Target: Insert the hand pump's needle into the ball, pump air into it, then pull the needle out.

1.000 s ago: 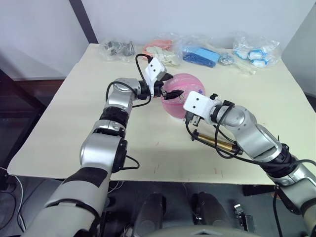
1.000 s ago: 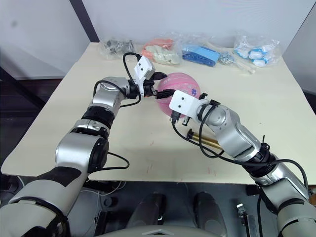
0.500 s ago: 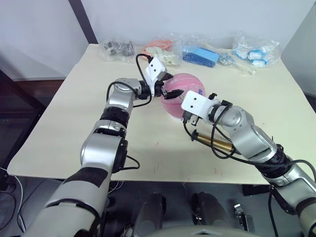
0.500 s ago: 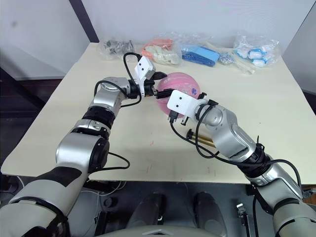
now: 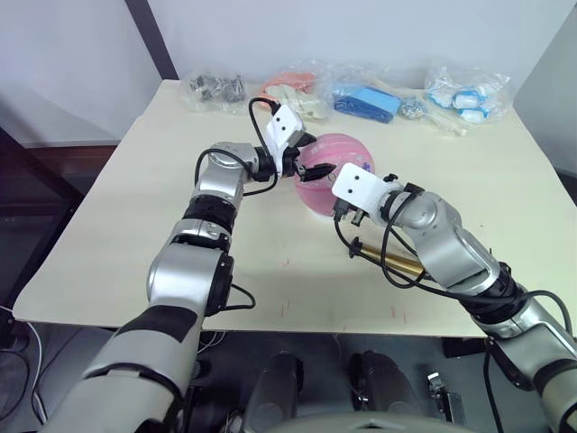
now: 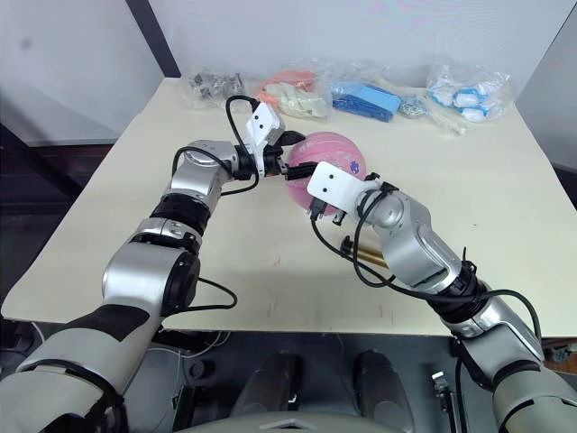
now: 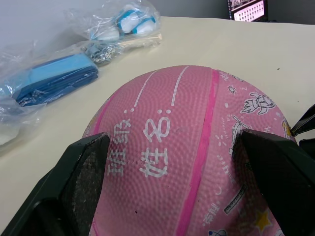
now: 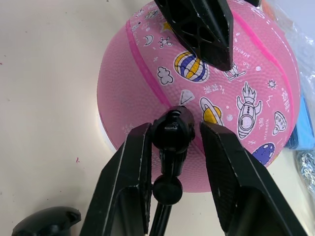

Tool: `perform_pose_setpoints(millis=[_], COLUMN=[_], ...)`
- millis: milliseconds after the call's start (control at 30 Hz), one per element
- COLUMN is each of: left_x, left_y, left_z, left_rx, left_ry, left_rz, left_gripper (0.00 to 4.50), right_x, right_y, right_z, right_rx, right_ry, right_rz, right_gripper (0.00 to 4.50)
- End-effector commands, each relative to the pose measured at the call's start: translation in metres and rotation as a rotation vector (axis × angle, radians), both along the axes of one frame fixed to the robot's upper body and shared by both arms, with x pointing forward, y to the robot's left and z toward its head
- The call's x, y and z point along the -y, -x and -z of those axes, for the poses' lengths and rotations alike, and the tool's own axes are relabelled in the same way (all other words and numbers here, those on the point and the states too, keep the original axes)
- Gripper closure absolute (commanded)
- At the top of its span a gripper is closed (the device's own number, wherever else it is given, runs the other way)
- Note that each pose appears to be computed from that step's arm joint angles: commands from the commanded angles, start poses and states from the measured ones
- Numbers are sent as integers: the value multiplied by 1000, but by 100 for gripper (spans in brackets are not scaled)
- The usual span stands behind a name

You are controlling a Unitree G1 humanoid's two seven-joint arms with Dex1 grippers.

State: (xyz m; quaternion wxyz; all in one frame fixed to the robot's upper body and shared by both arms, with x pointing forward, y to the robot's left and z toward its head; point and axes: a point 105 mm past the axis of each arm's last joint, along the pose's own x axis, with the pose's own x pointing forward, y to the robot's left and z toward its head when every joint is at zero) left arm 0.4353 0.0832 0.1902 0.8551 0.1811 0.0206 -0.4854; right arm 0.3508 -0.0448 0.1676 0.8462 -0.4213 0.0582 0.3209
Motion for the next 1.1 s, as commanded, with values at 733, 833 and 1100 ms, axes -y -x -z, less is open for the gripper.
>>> perform_pose_setpoints(millis=[733,833,1100], left_x=[3,4,10], left_y=[1,1,-2], left_z=[16,18,29], left_rx=[-31,-33,-23], left_ry=[-47,-48,-55], left_rz=[-9,-10,-59], left_gripper=[0,0,0], right_x=[-7,-6,-11], right_y=[-1,0,12], right_z=[-17,-18,-18], right_rx=[59,70,105], right_ry=[-36,-21,18], right_rz=[-9,-8,-32], right_gripper=[415,415,415])
